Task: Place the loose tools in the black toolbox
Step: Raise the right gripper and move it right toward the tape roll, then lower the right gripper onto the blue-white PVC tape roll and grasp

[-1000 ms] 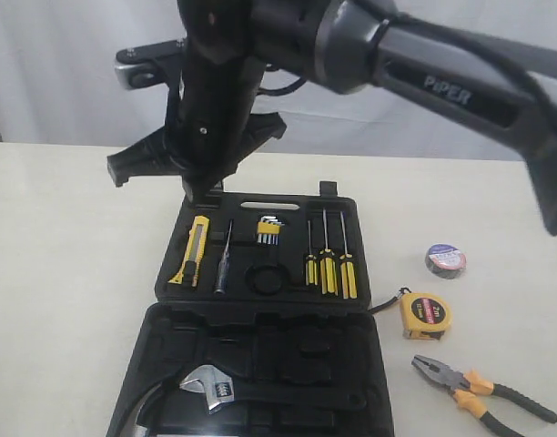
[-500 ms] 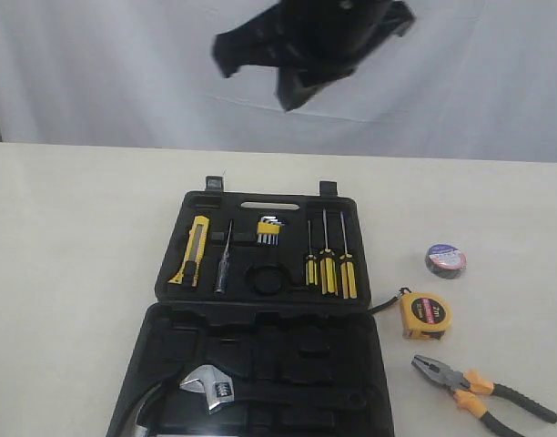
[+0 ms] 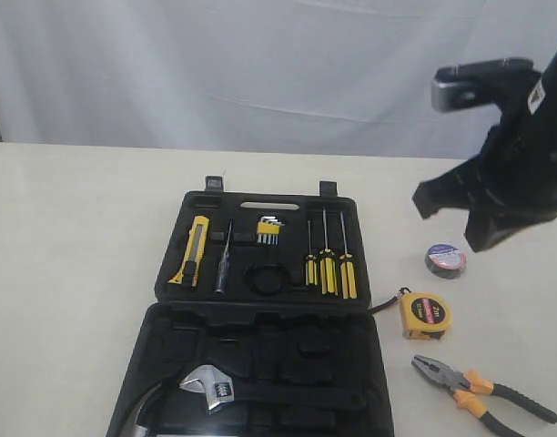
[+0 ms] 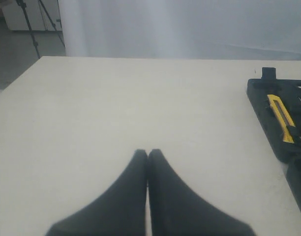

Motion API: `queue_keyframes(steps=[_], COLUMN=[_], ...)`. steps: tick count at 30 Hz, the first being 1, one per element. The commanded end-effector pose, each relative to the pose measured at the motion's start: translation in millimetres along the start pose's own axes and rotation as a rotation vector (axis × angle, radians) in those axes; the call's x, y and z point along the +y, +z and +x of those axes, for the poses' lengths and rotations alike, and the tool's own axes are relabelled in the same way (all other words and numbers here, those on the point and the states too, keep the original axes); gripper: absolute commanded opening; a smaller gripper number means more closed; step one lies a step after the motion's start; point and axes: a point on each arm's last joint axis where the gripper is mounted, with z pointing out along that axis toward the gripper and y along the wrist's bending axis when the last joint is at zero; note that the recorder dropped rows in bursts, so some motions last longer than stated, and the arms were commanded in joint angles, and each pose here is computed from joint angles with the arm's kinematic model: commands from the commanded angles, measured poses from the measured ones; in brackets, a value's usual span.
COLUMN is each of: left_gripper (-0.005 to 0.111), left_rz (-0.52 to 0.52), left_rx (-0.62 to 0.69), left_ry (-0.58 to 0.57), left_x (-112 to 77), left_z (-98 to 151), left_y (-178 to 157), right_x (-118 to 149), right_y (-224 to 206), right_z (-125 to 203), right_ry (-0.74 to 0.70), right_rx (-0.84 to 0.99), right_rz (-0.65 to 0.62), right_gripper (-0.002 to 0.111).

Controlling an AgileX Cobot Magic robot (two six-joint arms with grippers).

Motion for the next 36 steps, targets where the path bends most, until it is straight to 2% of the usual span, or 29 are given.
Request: queue_keyframes(steps=[1,8,15,18,21,28,36], left_gripper=[0.000,0.000,0.000,0.000,0.000,0.000,0.000], left_rz=[0.005,0.005,0.005,0.005,0.005,0.005,0.005], left_rx=[-0.004,-0.004,-0.004,-0.004,-0.004,-0.004,-0.004], left_ry=[-0.005,-0.005,-0.005,-0.005,-0.005,-0.005,-0.005], left_x=[-0.3,-0.3,-0.3,-0.3,-0.3,-0.3,-0.3], left_z=[0.3,0.3,0.3,0.3,0.3,0.3,0.3], left_y=[0.2,0.2,0.2,0.2,0.2,0.2,0.2], right_x=[-1.1,4.3,9.1,7.3,-7.6,-68.5,-83.0], right_y=[29.1,59.2,80.1,82.3,82.6,90.5,130.5], right_z=[9.6,4.8,-27.7,-41.8,-50.7,-65.0,-78.9], right_ry=[0.051,0.108,0.098,0.109,0.159,0.279,0.251], right_rx=[0.012,-0.013,0.043,0.029,0.008,0.044,0.098], right_rz=[-0.002,-0.045,-0.062,-0.135,-0.198,-0.129,-0.060], right_gripper=[-0.001,-0.001,-0.001,-0.001,-0.001,-0.001,0.000])
